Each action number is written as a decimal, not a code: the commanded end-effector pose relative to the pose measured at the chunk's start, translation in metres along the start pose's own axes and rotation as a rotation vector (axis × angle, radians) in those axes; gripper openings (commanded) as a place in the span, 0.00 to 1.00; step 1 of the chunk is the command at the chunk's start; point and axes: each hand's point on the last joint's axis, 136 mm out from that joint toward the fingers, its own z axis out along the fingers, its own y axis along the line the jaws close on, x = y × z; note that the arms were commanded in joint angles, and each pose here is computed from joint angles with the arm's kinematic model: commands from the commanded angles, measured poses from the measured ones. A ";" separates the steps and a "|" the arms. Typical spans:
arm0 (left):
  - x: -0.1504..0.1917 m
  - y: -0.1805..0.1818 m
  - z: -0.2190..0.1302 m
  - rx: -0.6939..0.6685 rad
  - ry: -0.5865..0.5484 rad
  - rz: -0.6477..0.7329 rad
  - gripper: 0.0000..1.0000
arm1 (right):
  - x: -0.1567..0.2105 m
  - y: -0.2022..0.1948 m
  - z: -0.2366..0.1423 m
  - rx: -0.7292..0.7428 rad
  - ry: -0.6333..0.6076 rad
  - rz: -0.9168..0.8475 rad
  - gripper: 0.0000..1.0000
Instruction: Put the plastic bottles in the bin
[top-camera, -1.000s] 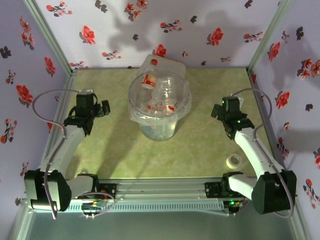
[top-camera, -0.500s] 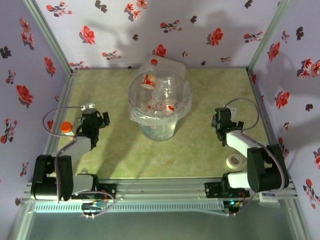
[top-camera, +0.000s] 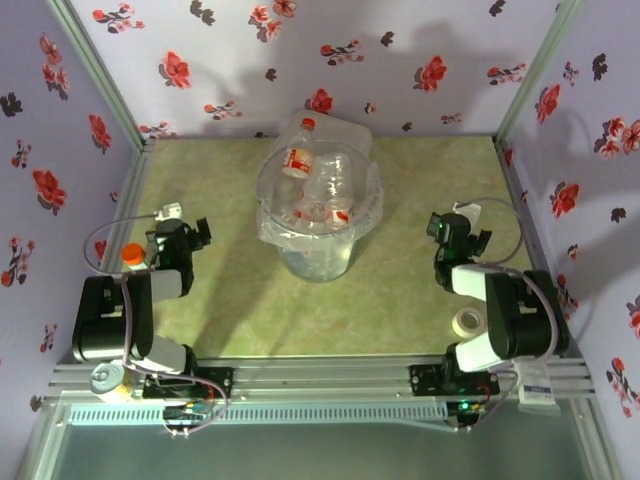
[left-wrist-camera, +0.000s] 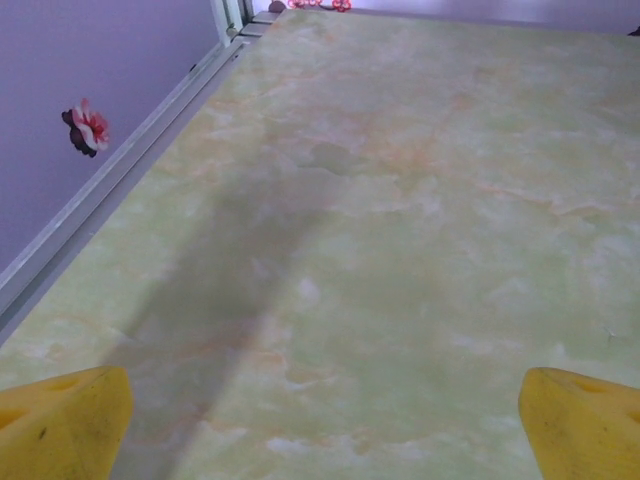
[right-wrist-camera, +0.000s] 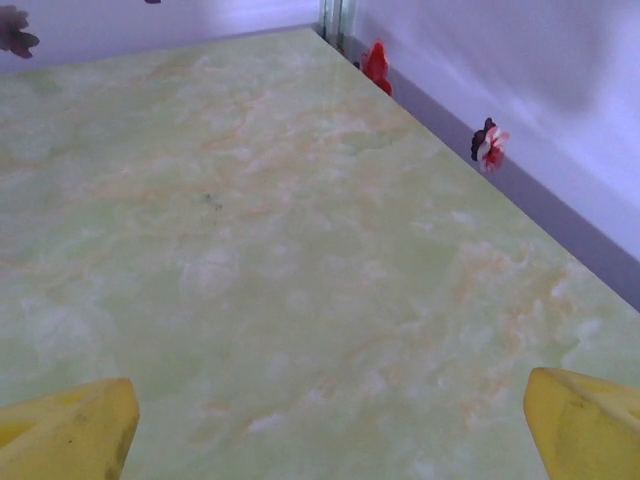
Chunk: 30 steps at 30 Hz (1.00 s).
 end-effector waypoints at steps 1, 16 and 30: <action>-0.014 -0.009 0.003 0.047 -0.065 0.012 1.00 | -0.009 0.005 0.001 -0.038 -0.045 0.008 1.00; -0.006 -0.009 0.000 0.053 -0.106 0.009 1.00 | 0.001 0.005 0.004 -0.107 -0.083 0.053 0.99; -0.007 -0.010 0.000 0.054 -0.107 0.010 1.00 | 0.001 0.006 0.004 -0.110 -0.083 0.051 1.00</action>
